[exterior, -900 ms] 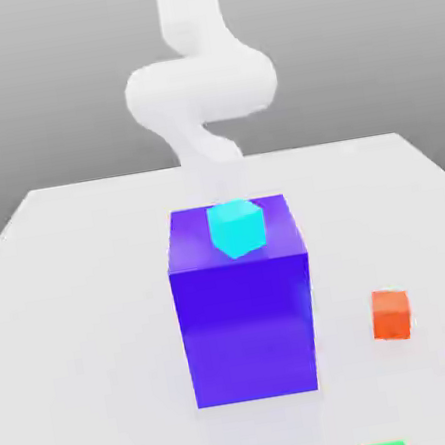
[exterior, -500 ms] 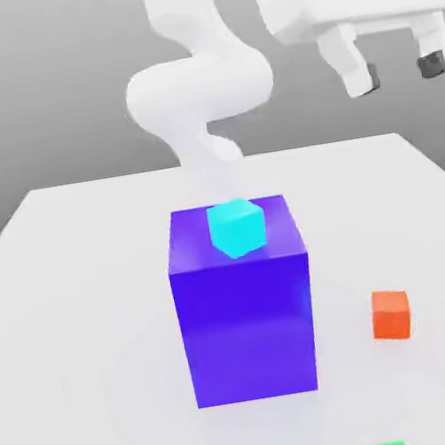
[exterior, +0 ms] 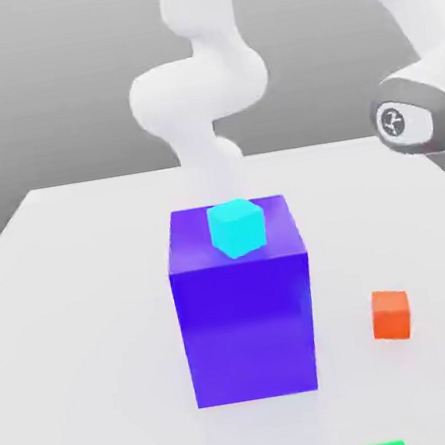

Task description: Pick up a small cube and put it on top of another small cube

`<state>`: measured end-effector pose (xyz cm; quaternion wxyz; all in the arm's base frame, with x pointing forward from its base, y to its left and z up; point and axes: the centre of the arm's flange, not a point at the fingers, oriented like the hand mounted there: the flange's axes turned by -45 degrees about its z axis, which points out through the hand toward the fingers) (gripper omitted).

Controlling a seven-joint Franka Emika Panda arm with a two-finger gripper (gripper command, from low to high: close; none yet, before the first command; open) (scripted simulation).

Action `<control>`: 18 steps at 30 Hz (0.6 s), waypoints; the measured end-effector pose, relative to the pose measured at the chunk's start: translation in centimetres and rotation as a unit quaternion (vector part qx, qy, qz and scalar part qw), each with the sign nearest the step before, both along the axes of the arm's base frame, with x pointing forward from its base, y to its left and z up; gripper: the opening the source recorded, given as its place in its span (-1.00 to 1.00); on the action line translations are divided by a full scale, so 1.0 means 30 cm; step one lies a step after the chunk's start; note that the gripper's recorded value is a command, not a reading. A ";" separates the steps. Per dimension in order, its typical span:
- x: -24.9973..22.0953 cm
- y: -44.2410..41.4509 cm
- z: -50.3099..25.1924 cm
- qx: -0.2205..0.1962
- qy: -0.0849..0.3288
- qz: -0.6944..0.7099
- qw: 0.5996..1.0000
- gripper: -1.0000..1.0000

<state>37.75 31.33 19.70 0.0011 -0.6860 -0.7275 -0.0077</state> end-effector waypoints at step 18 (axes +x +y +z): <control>0.065 -0.052 -0.009 -0.008 0.005 -0.015 1.000 -1.00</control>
